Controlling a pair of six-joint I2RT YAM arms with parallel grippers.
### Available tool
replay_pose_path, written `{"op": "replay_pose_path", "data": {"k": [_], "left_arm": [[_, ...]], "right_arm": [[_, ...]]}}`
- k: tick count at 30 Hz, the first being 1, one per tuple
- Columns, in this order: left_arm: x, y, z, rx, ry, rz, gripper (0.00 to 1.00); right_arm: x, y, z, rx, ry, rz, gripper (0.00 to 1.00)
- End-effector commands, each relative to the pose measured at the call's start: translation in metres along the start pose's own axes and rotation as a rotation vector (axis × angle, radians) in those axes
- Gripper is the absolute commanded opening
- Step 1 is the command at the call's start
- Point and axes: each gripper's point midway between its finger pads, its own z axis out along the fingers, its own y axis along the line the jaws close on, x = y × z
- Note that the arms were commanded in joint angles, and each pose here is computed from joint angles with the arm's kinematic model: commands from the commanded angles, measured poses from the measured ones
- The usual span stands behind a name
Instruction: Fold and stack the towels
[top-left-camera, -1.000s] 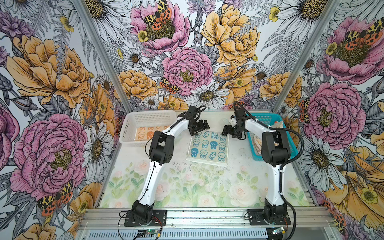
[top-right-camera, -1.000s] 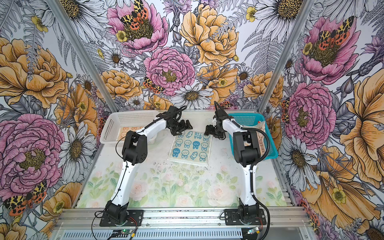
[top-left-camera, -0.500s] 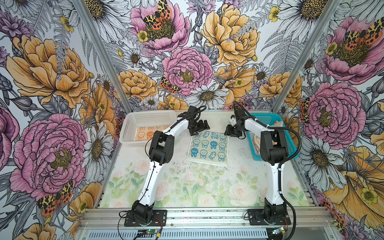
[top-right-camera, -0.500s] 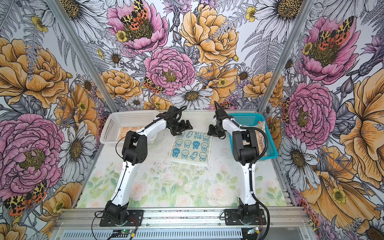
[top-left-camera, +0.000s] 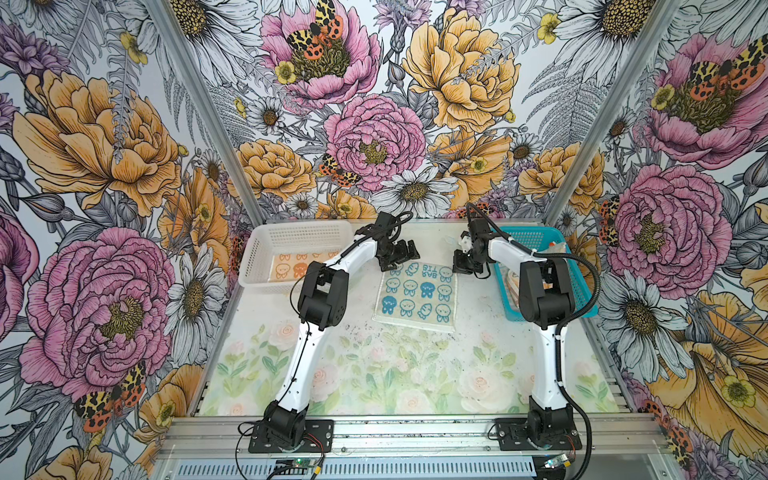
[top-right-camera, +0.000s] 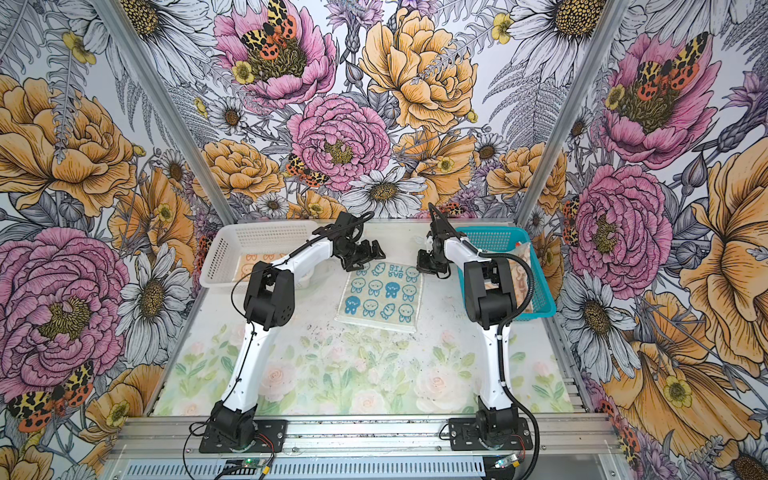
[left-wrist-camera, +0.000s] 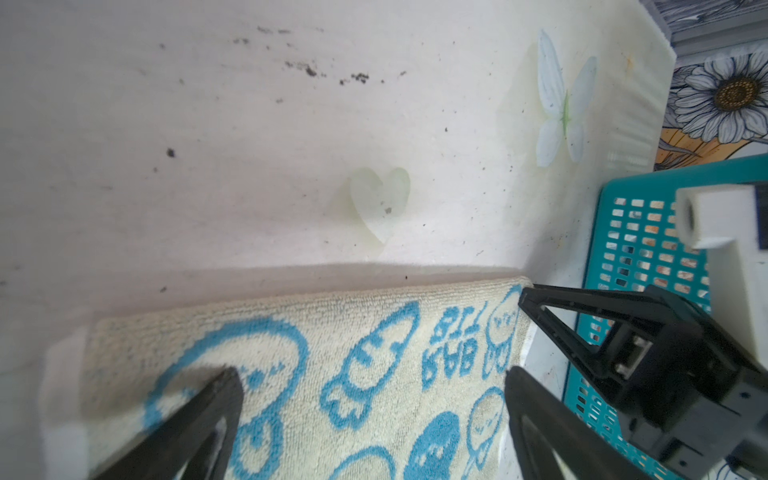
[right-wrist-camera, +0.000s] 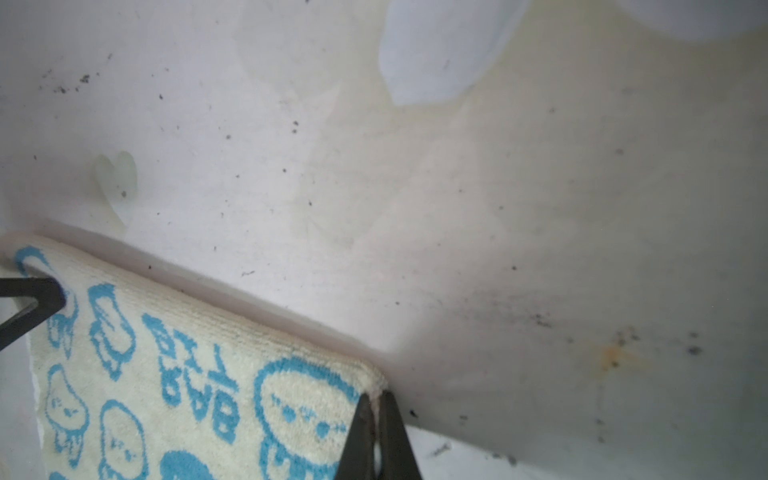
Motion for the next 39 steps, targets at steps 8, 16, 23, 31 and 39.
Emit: {"op": "replay_pose_path", "data": {"k": [8,16,23,31,39], "left_arm": [[-0.03,0.0,-0.046,-0.008,-0.085,0.023,0.99],[-0.041,0.038,-0.049,-0.182,-0.095,0.094,0.99],[-0.037,0.059,-0.035,-0.25,-0.064,0.122,0.88],[-0.034,0.067,-0.023,-0.261,-0.045,0.138,0.7],[-0.033,0.075,-0.015,-0.265,-0.031,0.133,0.55]], "right_arm": [[-0.027,-0.005,0.022,0.007,0.008,-0.001,0.0],[-0.04,-0.007,0.02,0.038,0.003,-0.063,0.0],[-0.036,-0.008,0.021,0.038,0.016,-0.068,0.0],[-0.037,-0.006,0.017,0.032,0.012,-0.071,0.0],[-0.036,-0.006,0.015,0.032,0.011,-0.074,0.0]]}}
